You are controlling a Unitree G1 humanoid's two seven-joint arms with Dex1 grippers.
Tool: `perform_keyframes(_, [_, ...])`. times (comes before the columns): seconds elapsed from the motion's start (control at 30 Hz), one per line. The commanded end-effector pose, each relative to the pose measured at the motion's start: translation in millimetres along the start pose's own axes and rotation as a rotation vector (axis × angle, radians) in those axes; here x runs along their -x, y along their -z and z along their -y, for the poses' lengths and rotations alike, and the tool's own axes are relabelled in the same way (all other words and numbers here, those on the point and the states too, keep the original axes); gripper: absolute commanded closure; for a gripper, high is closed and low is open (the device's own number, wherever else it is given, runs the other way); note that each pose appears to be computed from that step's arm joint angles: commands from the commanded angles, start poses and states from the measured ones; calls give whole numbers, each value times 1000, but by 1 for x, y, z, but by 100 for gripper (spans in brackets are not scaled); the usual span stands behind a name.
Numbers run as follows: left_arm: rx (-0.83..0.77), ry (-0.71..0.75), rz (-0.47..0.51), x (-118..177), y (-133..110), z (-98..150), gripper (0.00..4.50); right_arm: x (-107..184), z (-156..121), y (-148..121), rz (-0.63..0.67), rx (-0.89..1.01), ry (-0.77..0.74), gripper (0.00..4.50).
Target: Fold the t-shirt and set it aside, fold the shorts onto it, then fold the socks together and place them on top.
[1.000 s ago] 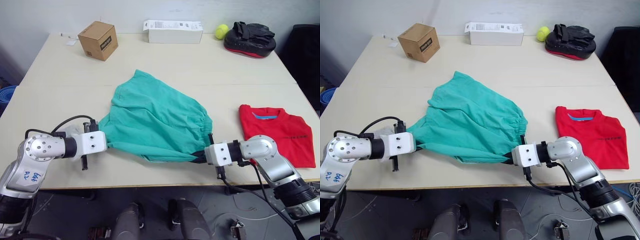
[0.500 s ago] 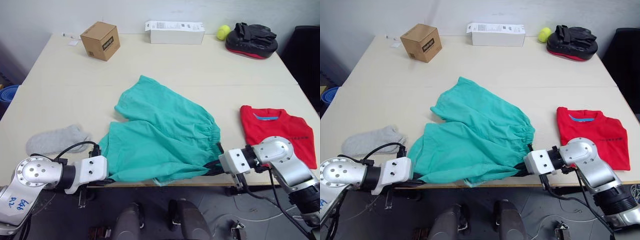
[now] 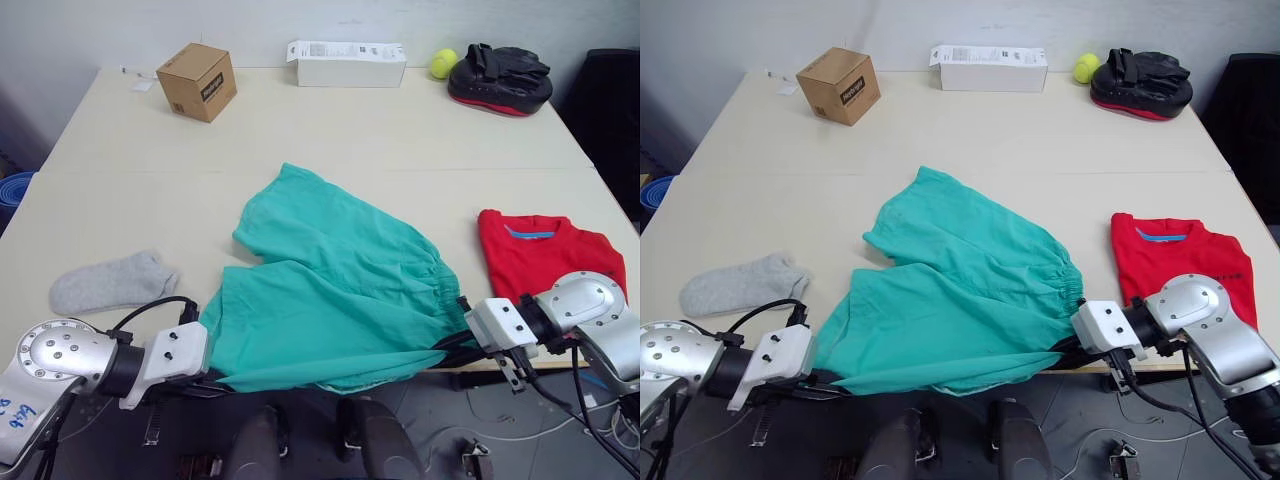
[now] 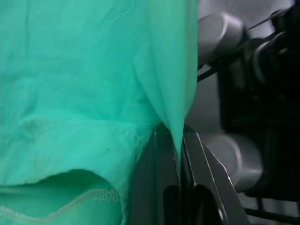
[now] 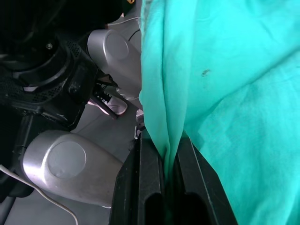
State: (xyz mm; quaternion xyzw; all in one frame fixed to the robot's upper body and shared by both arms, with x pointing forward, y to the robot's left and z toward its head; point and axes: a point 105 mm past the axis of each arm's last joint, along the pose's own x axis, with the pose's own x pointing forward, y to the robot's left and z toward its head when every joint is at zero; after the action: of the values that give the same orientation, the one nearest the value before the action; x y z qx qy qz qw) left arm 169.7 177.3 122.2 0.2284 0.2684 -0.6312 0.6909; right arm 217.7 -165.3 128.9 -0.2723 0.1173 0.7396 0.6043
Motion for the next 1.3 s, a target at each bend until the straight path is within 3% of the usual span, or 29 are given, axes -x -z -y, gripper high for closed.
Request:
perform_keyframes(0.03, [-29,10,-31,3,3,-3,448,7,3,-2,-28,25,24,450])
perform_keyframes(0.17, [-61,-24,-37,3,8,-33,448,9,26,0,-49,53,95,450])
perform_keyframes(0.3, [-167,-284,-3,16,-14,-115,448,28,93,-8,-128,242,386,450])
perform_keyframes(0.47, [-363,-693,158,73,-105,-207,448,85,183,-67,-204,589,906,450])
perform_keyframes(0.53, [-502,-1019,313,126,-168,-234,448,123,209,-110,-290,856,1227,450])
perform_keyframes(0.63, [-706,-1290,476,183,-230,-227,448,165,209,-165,-197,1072,1564,450])
perform_keyframes(0.73, [-938,-1345,509,201,-250,-199,448,178,179,-194,-70,1298,1672,450])
perform_keyframes(0.8, [-1060,-1323,476,196,-242,-183,448,158,161,-186,-76,1435,1538,450])
perform_keyframes(0.87, [-1082,-1222,413,178,-222,-175,448,141,150,-165,-75,1422,1407,450])
perform_keyframes(0.93, [-900,-981,329,137,-173,-166,448,121,140,-122,-110,1286,1254,450])
perform_keyframes(1.03, [-625,-630,210,81,-107,-129,448,90,121,-70,-137,1076,1062,450])
perform_keyframes(1.1, [-510,-488,135,57,-74,-103,448,66,106,-40,-149,940,920,450])
perform_keyframes(1.2, [-351,-334,63,34,-43,-73,448,40,87,-16,-120,778,796,450])
perform_keyframes(1.3, [-278,-248,2,24,-28,-55,448,27,78,-8,-94,677,725,450])
